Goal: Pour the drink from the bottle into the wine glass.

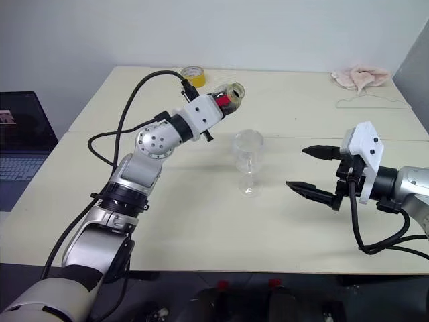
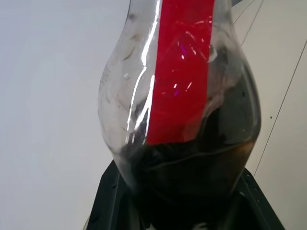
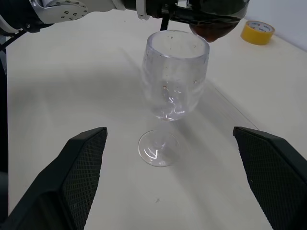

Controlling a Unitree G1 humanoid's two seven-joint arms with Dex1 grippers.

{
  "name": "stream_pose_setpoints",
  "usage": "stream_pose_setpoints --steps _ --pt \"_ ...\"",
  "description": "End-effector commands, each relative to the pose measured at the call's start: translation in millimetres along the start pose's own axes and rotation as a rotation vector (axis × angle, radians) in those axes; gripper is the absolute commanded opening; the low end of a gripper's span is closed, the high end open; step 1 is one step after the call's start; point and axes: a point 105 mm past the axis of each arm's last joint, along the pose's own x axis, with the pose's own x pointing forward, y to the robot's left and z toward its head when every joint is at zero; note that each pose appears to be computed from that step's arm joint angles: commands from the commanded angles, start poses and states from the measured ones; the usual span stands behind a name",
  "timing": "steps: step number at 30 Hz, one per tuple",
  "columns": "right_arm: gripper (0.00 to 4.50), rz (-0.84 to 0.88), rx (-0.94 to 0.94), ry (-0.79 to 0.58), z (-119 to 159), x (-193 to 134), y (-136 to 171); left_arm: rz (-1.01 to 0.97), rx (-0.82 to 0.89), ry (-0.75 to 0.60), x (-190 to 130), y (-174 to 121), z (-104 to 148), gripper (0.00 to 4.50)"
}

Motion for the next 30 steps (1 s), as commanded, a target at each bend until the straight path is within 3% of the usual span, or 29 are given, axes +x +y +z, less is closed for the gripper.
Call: stream_pose_setpoints --steps 1,30 --pt "4.50 -0.004 -0.041 -0.037 12 -2 3 0.039 0.085 -0.094 3 16 27 1.02" --pt "4.50 -0.024 -0.039 -0.034 11 -2 4 0.062 0.432 -0.187 -11 20 38 0.98"
